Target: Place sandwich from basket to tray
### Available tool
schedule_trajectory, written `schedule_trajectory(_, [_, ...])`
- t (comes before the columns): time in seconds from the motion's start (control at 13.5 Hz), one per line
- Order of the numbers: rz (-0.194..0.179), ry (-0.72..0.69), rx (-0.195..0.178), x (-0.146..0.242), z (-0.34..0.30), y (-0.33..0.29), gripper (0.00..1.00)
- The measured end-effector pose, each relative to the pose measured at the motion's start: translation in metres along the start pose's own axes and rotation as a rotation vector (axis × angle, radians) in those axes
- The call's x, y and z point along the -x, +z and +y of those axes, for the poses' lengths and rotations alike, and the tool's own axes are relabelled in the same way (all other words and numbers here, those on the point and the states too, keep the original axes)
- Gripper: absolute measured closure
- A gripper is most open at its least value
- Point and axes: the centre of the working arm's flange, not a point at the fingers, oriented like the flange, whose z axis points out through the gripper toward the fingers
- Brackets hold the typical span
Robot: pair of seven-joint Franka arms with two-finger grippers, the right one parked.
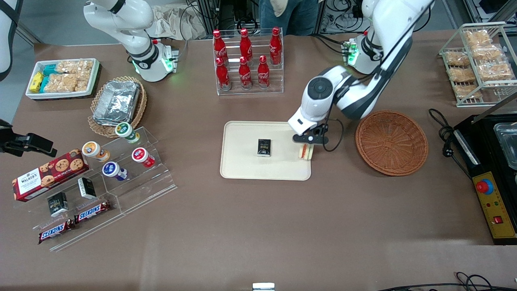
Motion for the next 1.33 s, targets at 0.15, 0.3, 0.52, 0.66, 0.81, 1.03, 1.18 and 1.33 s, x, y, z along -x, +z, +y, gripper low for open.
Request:
schedule_trajectory(0.15, [-0.002,-0.011,0.003,-0.003,0.004,0.014,0.76])
schedule_trajectory(0.3, [-0.002,-0.017,0.028,-0.004,0.007,0.02,0.76])
schedule_trajectory(0.52, [-0.005,-0.022,0.046,-0.005,0.01,0.025,0.76])
schedule_trajectory(0.66, [0.006,0.001,0.038,-0.005,0.012,0.027,0.68])
schedule_trajectory(0.81, [0.015,0.006,0.03,-0.005,0.013,0.028,0.47])
schedule_trajectory(1.03, [0.011,-0.038,0.011,-0.008,0.009,0.024,0.17])
schedule_trajectory(1.18, [-0.014,-0.038,-0.058,-0.009,0.009,0.006,0.0])
schedule_trajectory(1.33, [-0.003,-0.059,-0.13,-0.019,0.01,-0.035,0.0])
